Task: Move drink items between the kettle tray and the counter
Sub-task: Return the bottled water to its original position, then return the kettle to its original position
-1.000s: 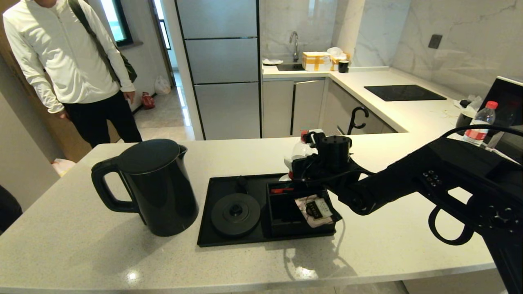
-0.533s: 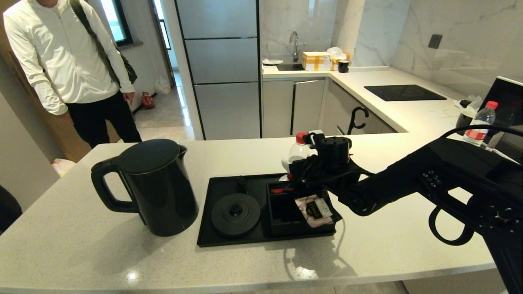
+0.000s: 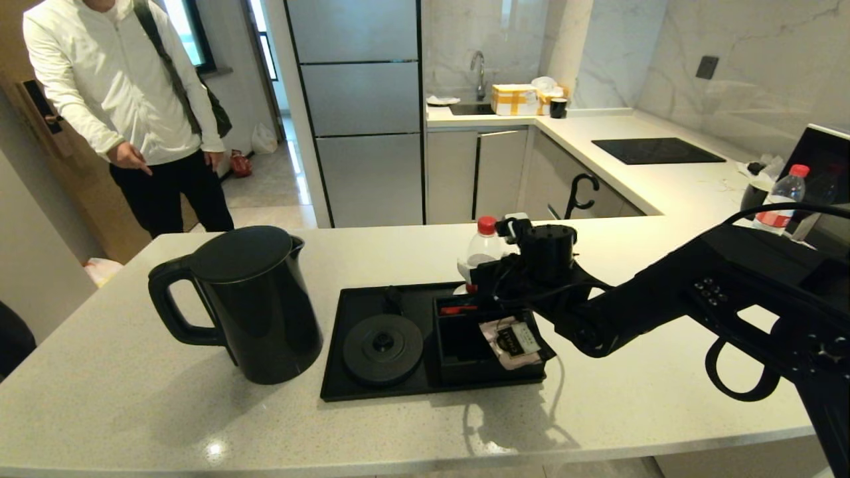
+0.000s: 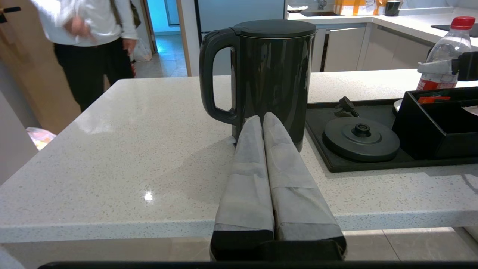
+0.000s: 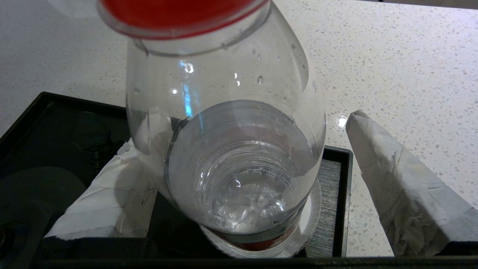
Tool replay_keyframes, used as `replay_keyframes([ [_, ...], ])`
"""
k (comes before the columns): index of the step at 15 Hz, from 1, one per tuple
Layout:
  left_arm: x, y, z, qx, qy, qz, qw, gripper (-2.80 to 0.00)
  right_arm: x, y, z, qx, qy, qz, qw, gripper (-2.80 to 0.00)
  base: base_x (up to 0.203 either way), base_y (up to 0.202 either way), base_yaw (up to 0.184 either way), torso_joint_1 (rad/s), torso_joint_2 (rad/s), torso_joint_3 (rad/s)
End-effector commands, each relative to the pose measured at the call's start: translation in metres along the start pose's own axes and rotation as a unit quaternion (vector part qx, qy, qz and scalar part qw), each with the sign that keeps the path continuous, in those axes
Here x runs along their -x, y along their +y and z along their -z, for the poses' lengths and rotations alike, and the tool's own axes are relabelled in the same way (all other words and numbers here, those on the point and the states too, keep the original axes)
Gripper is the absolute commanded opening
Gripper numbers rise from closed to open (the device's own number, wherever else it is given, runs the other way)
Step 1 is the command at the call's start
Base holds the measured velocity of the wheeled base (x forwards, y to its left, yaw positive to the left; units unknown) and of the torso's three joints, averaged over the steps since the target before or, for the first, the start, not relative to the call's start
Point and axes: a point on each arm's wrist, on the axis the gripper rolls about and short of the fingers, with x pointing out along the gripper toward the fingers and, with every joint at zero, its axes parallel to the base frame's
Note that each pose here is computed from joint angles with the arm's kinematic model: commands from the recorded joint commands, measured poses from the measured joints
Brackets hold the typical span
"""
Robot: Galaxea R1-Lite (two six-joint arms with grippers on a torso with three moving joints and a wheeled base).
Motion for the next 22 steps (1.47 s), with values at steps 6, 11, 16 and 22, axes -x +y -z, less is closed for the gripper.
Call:
replay_keyframes([
  [6,-0.001,0.0,0.011,0.0,0.019,0.0,0.9998,-2.8,0.016,0.0,-0.005,-0.002,-0.007,-0.014,1.0,0.0,0.0,0.0,0.0,0.0,0.0,0.0],
  [11,-0.001,0.0,0.011,0.0,0.019,0.0,0.9998,-2.8,0.034,-0.002,-0.013,-0.007,-0.01,-0.016,1.0,0.0,0.0,0.0,0.0,0.0,0.0,0.0],
  [16,-0.001,0.0,0.011,0.0,0.019,0.0,0.9998,-2.8,0.051,-0.02,-0.016,-0.013,-0.01,0.002,1.0,0.0,0.0,0.0,0.0,0.0,0.0,0.0],
  [22,-0.001,0.0,0.011,0.0,0.019,0.0,0.9998,-2.8,0.071,-0.035,-0.028,-0.029,-0.024,0.0,0.999,0.0,0.0,0.0,0.0,0.0,0.0,0.0],
])
